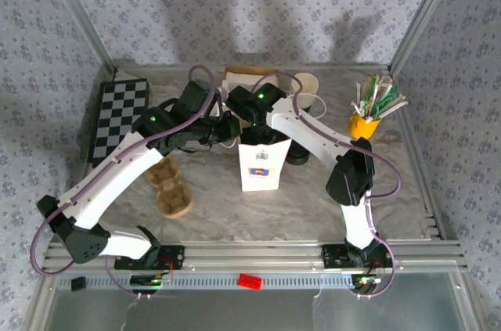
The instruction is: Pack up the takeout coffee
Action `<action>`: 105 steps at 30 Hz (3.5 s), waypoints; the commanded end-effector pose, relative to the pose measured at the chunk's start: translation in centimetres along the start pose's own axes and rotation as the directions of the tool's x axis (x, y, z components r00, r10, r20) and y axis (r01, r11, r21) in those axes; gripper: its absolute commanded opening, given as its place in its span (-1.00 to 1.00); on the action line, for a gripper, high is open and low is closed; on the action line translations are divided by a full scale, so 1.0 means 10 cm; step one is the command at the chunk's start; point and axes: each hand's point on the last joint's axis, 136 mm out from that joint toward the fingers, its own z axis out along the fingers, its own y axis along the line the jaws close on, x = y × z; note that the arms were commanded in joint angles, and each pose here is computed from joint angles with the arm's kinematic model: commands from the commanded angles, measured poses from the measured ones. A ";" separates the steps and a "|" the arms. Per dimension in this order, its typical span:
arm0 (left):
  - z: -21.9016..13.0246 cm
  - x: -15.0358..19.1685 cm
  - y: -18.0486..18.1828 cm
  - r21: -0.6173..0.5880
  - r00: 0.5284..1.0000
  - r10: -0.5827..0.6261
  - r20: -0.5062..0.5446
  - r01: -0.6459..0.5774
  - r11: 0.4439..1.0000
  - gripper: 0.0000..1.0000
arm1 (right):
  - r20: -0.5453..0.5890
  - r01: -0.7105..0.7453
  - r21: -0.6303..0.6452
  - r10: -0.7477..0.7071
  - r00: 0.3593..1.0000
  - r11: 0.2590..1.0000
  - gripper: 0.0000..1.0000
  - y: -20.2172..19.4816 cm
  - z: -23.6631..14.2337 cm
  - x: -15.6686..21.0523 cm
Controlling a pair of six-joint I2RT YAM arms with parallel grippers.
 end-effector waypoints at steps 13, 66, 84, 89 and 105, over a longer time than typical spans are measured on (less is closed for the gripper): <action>-0.02 -0.03 -0.03 -0.003 1.000 0.016 0.006 -0.016 1.000 -0.67 | -0.004 -0.007 0.043 0.007 1.000 0.999 0.85 -0.07 -0.05 0.02; -0.21 -0.13 -0.09 0.028 0.998 0.003 0.062 -0.005 1.000 -0.42 | 0.079 -0.007 -0.011 0.008 0.997 1.000 0.92 -0.09 -0.62 0.00; -0.31 -0.16 -0.12 0.048 0.996 -0.010 0.087 0.006 0.999 -0.35 | 0.121 -0.006 -0.056 0.013 0.993 0.998 0.52 -0.11 -0.92 0.02; -0.33 -0.18 -0.13 0.055 0.996 -0.012 0.093 0.007 0.998 -0.34 | 0.130 -0.006 -0.065 0.015 0.991 0.998 0.38 -0.12 -0.97 0.02; -0.41 -0.21 -0.14 0.068 0.994 -0.015 0.106 0.008 0.998 -0.31 | 0.174 -0.018 -0.127 0.041 0.984 0.992 0.31 -0.17 -1.21 0.02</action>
